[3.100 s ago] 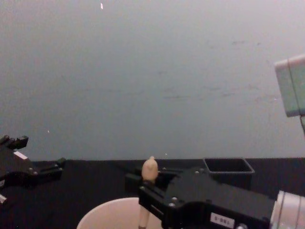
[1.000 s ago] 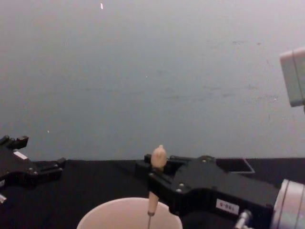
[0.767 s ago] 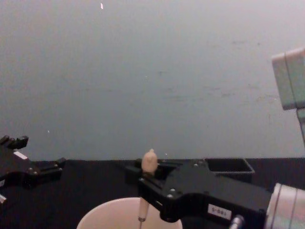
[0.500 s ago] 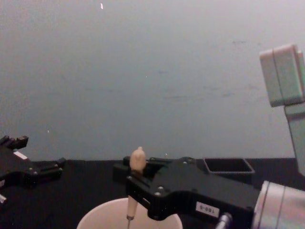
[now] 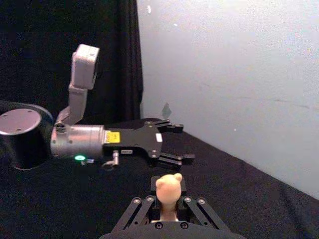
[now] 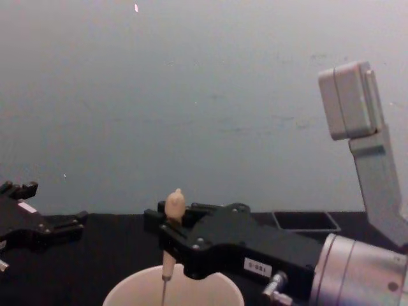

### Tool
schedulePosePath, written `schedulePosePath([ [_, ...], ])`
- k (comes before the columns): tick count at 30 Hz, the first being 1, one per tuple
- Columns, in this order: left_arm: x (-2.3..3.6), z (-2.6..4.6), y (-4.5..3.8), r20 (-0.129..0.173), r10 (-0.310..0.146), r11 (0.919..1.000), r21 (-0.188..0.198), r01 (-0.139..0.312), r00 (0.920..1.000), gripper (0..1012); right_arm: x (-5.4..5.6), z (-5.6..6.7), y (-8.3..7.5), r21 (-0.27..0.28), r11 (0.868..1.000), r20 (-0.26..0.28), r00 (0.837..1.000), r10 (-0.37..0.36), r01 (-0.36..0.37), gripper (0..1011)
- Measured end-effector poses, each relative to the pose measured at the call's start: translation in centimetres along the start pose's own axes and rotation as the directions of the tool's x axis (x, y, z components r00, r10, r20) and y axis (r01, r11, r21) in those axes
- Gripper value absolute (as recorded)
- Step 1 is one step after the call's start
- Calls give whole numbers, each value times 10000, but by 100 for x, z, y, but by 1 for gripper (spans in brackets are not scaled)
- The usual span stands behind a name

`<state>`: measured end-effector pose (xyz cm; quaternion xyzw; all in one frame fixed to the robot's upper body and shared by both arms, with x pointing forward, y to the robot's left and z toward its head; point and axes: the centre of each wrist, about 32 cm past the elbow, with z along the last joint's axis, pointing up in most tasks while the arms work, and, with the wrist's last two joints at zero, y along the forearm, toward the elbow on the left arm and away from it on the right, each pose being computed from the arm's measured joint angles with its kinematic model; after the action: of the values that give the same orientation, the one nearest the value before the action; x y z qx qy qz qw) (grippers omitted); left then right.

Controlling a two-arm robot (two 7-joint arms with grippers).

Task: Pick up the stirring spoon with one hand, stir inside the cup, then place it back in its original position.

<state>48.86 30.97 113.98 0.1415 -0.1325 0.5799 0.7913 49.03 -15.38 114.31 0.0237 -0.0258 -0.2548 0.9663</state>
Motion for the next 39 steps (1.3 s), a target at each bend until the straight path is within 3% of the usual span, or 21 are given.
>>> schedulePosePath([
  [14, 0, 0, 0, -1, -1, 10000, 1, 1, 10000, 1001, 109, 7, -41, -19, 9986, 135, 9986, -521, 521, 161],
  [39, 0, 0, 0, -1, 0, 10000, 1, 0, 10000, 1001, 101, 66, -93, 204, 9985, 166, 9986, -509, 506, 161],
])
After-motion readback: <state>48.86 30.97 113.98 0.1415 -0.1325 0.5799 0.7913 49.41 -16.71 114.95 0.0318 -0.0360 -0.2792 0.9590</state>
